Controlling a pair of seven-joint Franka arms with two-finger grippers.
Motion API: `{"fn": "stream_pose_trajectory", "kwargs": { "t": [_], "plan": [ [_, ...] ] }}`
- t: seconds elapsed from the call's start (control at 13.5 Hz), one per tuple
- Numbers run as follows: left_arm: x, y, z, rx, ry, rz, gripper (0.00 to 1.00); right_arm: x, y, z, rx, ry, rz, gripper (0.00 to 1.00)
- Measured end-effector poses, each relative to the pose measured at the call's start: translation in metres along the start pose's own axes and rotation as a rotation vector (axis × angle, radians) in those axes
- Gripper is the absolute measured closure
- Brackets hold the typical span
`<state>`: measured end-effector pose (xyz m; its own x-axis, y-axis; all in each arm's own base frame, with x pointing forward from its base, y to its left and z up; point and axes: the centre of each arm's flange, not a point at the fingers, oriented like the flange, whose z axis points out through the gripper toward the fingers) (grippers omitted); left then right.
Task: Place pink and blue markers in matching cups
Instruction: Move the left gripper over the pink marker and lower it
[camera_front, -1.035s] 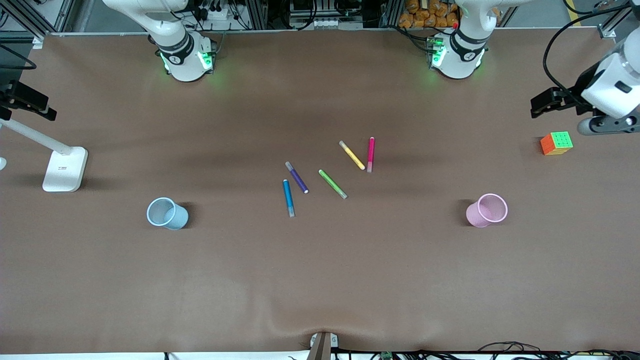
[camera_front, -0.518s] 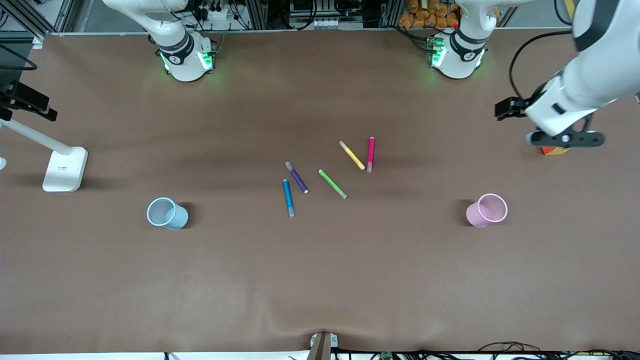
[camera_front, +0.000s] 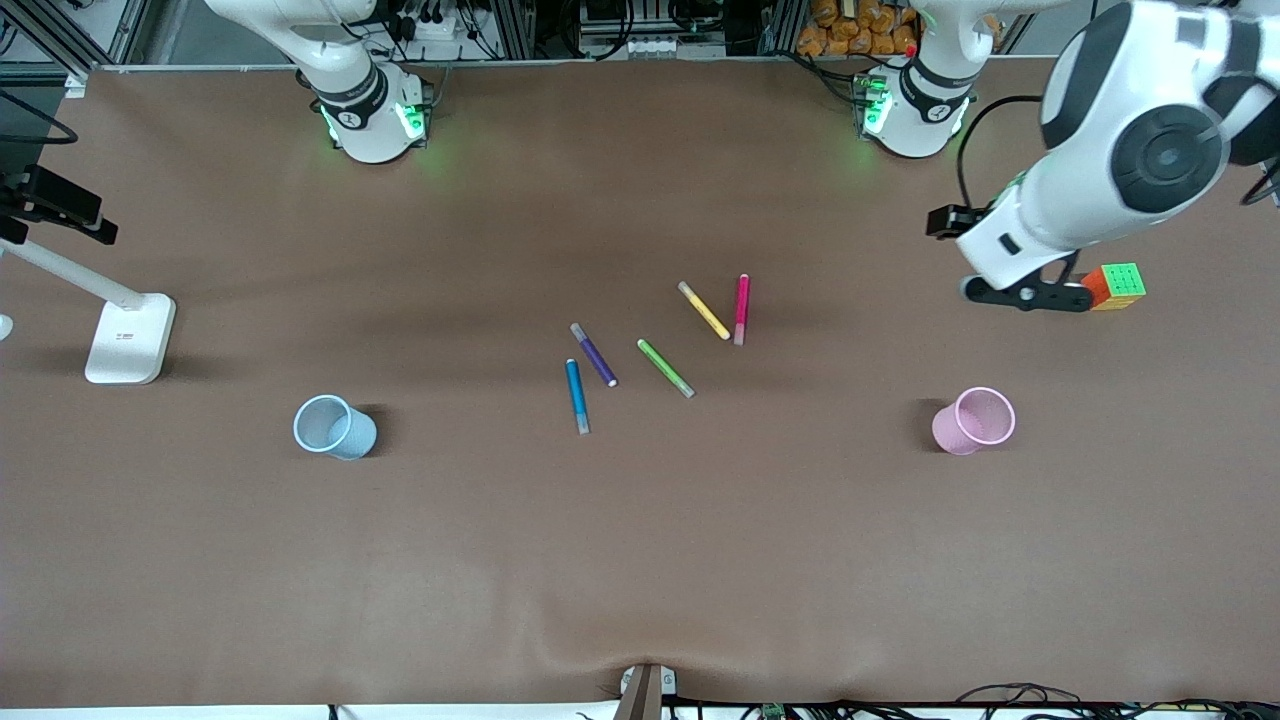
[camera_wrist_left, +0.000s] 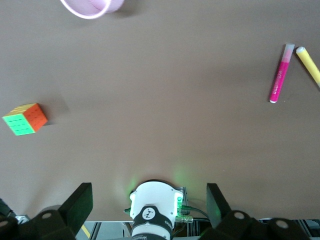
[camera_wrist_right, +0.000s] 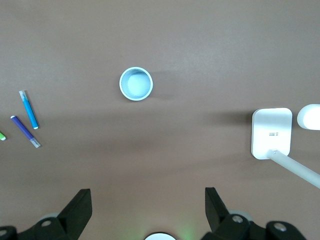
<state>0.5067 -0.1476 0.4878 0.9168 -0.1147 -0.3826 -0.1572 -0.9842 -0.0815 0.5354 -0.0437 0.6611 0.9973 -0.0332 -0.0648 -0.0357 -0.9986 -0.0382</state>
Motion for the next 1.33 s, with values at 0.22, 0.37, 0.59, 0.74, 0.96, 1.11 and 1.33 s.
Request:
{"fn": "stream_pose_trajectory", "kwargs": {
  "t": [0.22, 0.37, 0.59, 0.74, 0.96, 1.11, 1.33],
  "plan": [
    [0.011, 0.024, 0.031, -0.010, -0.049, -0.013, 0.00, 0.000, 0.000, 0.000, 0.000, 0.000, 0.000, 0.00],
    [0.021, 0.039, 0.050, -0.009, -0.078, 0.006, 0.00, 0.000, 0.000, 0.000, 0.000, 0.000, 0.000, 0.00],
    [0.031, 0.072, 0.074, 0.001, -0.096, 0.010, 0.00, 0.000, 0.001, 0.000, 0.000, -0.002, 0.003, 0.00],
    [0.039, 0.100, 0.093, 0.007, -0.094, 0.000, 0.00, 0.000, 0.004, 0.001, 0.001, -0.004, 0.009, 0.00],
    [0.051, 0.154, 0.131, 0.011, -0.071, -0.039, 0.00, 0.000, 0.004, 0.001, 0.001, -0.004, 0.008, 0.00],
    [0.056, 0.188, 0.157, 0.003, -0.050, -0.061, 0.01, 0.000, 0.003, 0.001, 0.000, -0.004, 0.007, 0.00],
    [0.069, 0.213, 0.185, -0.026, -0.025, -0.091, 0.06, 0.000, 0.002, 0.001, 0.000, -0.005, 0.004, 0.00]
  ]
}}
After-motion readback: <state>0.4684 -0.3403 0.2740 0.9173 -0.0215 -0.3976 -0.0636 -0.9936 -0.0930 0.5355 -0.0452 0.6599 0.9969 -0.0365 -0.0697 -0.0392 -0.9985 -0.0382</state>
